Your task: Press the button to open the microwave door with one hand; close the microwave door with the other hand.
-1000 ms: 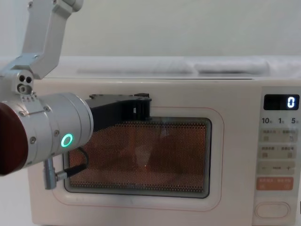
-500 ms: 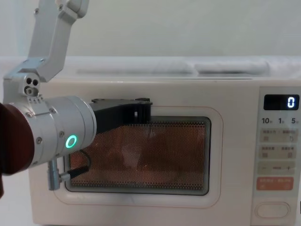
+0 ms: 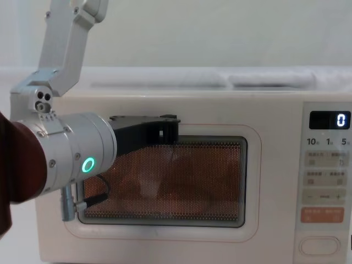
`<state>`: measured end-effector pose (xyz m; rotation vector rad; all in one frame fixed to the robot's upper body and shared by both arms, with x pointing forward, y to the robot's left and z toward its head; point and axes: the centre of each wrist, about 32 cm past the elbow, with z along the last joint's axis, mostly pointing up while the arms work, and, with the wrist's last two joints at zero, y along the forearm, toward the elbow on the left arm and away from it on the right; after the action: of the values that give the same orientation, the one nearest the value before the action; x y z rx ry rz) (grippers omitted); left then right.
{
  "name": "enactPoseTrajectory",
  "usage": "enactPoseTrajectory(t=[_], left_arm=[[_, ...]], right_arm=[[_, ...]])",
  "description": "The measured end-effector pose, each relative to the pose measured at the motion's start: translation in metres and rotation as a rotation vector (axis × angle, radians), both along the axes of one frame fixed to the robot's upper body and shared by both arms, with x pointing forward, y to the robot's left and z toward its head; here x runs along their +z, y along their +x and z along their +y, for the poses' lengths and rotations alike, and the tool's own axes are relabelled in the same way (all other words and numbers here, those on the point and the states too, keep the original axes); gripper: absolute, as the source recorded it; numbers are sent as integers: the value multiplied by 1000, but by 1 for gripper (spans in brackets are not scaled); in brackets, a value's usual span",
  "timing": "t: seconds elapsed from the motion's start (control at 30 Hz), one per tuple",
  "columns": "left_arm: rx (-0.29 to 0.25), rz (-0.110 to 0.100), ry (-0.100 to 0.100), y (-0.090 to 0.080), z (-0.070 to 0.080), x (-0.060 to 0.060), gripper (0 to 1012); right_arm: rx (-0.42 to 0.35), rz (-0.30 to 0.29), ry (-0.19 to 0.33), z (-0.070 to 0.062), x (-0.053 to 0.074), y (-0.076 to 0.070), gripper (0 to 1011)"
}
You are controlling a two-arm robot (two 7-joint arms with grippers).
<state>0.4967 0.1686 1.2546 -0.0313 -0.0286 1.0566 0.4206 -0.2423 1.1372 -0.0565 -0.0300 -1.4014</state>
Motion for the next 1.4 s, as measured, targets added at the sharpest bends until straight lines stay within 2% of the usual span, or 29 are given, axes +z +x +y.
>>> enactPoseTrajectory(t=[0.43,0.7,0.8,1.07,1.4], left_arm=[[15,6,-2,9,0,0,0],[16,9,-7,8,2,0,0],[19,26,-12,3,5,-1,0],[-1,43,-20,-20,10,1,0],[5,39,-9,-47,19,2,0]], right_arm=[[0,0,0,0,0,0,1002],[0,0,0,0,0,0,1002],[0,0,0,0,0,0,1002],[0,0,0,0,0,0,1002],[0,0,0,0,0,0,1002]])
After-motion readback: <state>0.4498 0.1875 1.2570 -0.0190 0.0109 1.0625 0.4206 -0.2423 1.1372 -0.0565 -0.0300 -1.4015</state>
